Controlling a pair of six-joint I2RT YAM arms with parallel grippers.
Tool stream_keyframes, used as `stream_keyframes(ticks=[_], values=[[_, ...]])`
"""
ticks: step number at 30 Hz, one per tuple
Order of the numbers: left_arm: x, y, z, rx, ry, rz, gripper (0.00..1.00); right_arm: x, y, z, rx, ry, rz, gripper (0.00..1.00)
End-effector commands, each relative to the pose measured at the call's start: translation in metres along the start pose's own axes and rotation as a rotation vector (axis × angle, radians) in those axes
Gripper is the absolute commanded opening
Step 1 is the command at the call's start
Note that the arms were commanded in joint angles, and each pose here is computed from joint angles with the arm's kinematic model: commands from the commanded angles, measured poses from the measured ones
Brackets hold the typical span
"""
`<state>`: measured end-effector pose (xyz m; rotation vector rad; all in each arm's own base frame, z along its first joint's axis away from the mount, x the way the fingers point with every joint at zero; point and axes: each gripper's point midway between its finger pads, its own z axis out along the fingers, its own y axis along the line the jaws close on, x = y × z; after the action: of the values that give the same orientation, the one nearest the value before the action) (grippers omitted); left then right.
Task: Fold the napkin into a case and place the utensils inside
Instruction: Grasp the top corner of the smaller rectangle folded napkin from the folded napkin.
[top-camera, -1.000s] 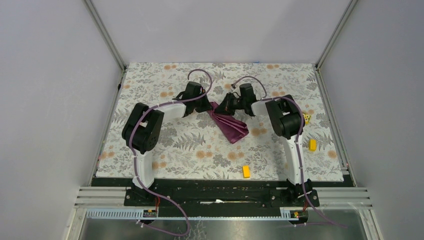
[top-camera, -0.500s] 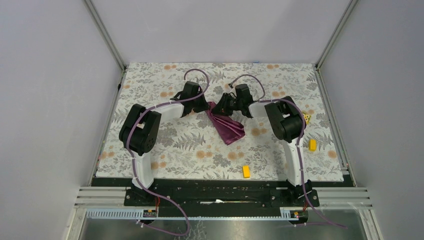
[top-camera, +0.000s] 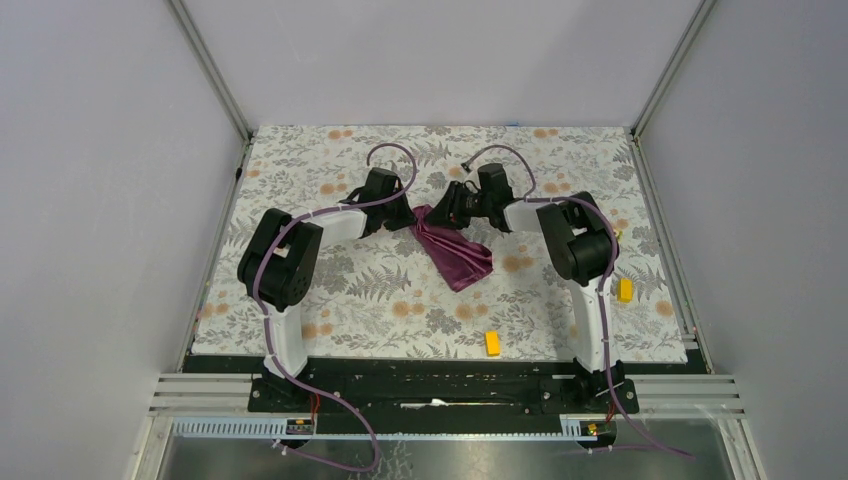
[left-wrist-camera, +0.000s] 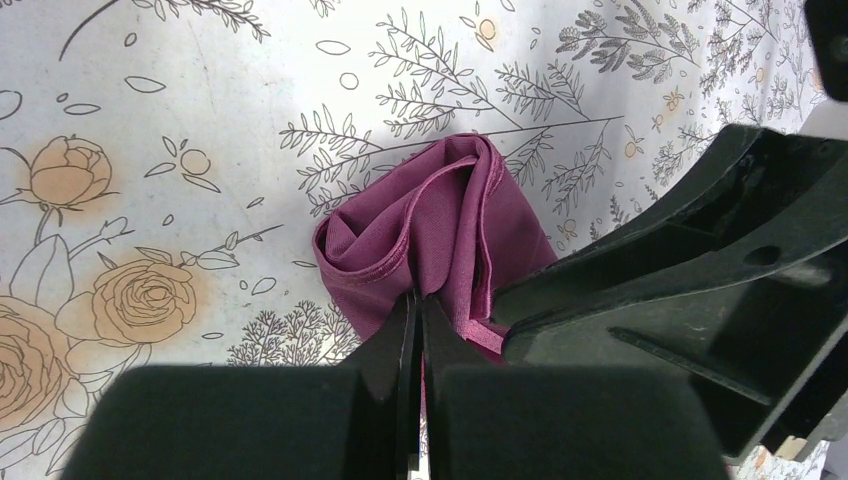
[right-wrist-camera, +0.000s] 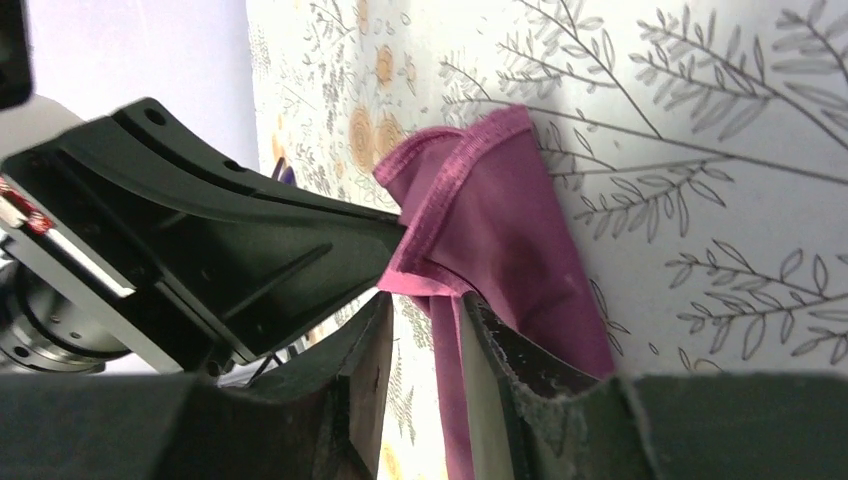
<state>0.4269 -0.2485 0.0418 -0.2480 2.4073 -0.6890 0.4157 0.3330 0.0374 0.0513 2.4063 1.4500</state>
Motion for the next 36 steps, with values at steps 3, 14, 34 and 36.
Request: stream_keyframes(ticks=[3, 14, 34, 36], values=[[-0.024, -0.022, -0.013, 0.073, -0.066, 0.022, 0.00, -0.016, 0.025, 0.008, -0.084, 0.001, -0.064, 0.38], [-0.032, -0.033, -0.017, 0.108, -0.083, 0.027, 0.00, 0.001, 0.015, 0.030, -0.088, 0.032, -0.027, 0.19], [-0.022, -0.020, -0.018, 0.043, -0.064, -0.066, 0.00, -0.004, 0.032, 0.030, -0.100, -0.008, 0.030, 0.36], [-0.023, -0.020, -0.021, 0.058, -0.071, -0.060, 0.00, -0.008, 0.036, 0.025, -0.121, -0.005, 0.043, 0.37]])
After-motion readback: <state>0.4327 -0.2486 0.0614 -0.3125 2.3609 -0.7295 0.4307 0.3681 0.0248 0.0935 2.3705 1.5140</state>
